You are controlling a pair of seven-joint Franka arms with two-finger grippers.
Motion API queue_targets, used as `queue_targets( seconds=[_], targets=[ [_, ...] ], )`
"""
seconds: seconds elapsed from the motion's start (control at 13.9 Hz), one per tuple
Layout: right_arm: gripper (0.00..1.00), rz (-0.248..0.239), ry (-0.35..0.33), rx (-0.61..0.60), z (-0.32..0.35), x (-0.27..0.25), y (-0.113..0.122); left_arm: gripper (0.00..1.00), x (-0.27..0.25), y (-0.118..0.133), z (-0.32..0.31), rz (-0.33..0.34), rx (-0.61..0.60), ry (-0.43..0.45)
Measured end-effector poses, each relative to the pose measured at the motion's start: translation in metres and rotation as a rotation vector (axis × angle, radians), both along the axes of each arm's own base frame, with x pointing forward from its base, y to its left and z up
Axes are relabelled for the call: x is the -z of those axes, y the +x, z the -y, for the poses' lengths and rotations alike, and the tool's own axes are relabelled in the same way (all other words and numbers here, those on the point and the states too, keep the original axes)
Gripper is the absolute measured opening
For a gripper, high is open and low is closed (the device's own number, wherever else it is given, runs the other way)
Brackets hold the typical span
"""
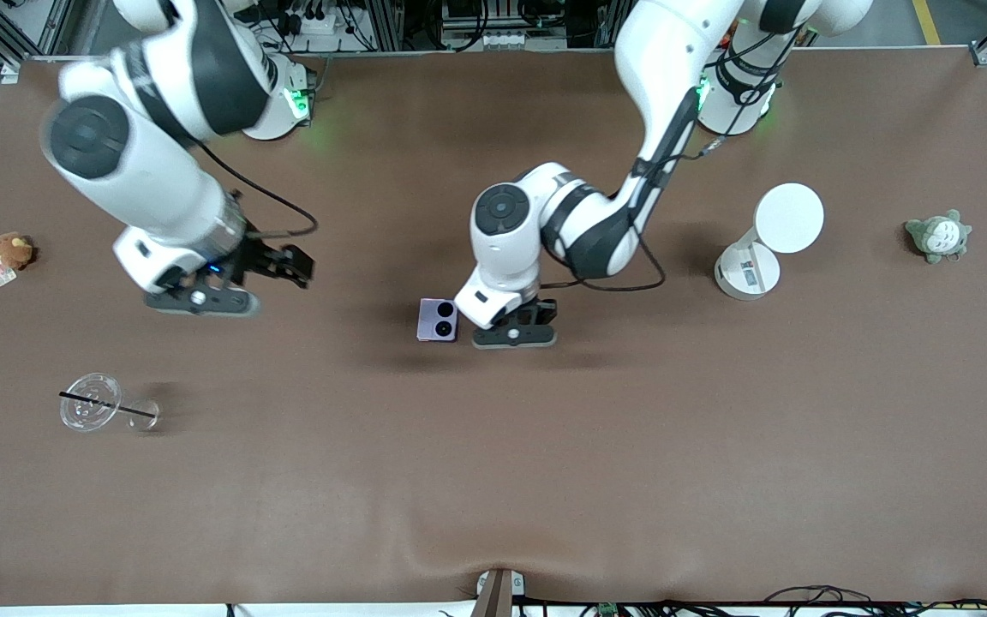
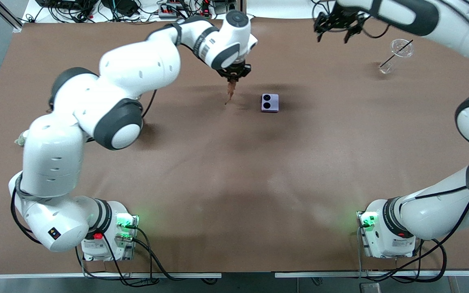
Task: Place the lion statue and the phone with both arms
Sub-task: 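Grasp the lion with the left gripper while the right gripper reaches the phone, then lift the phone with the right gripper while the left gripper holds the lion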
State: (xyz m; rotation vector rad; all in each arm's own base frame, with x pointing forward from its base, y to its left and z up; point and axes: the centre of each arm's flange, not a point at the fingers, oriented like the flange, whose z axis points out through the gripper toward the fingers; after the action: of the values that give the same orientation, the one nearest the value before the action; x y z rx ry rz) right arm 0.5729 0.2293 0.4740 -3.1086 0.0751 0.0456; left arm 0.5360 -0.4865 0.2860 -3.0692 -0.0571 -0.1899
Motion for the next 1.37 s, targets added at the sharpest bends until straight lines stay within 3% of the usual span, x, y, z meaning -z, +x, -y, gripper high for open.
queue_targets(
  seconds=[0.5,0.79,1.37],
  targets=[
    [1.0,0.037,0.0,-0.1,-0.119,0.157,-0.007,0.37,-0.02,-0.02,-0.097,-0.063,-0.039,0.032],
    [1.0,0.022,-0.019,-0.106,-0.154,0.234,-0.018,0.37,-0.017,-0.029,-0.154,-0.045,-0.021,0.0],
    [1.0,0.001,-0.039,-0.048,-0.174,0.265,-0.026,0.37,0.015,-0.04,-0.242,-0.056,-0.002,-0.009]
  ],
)
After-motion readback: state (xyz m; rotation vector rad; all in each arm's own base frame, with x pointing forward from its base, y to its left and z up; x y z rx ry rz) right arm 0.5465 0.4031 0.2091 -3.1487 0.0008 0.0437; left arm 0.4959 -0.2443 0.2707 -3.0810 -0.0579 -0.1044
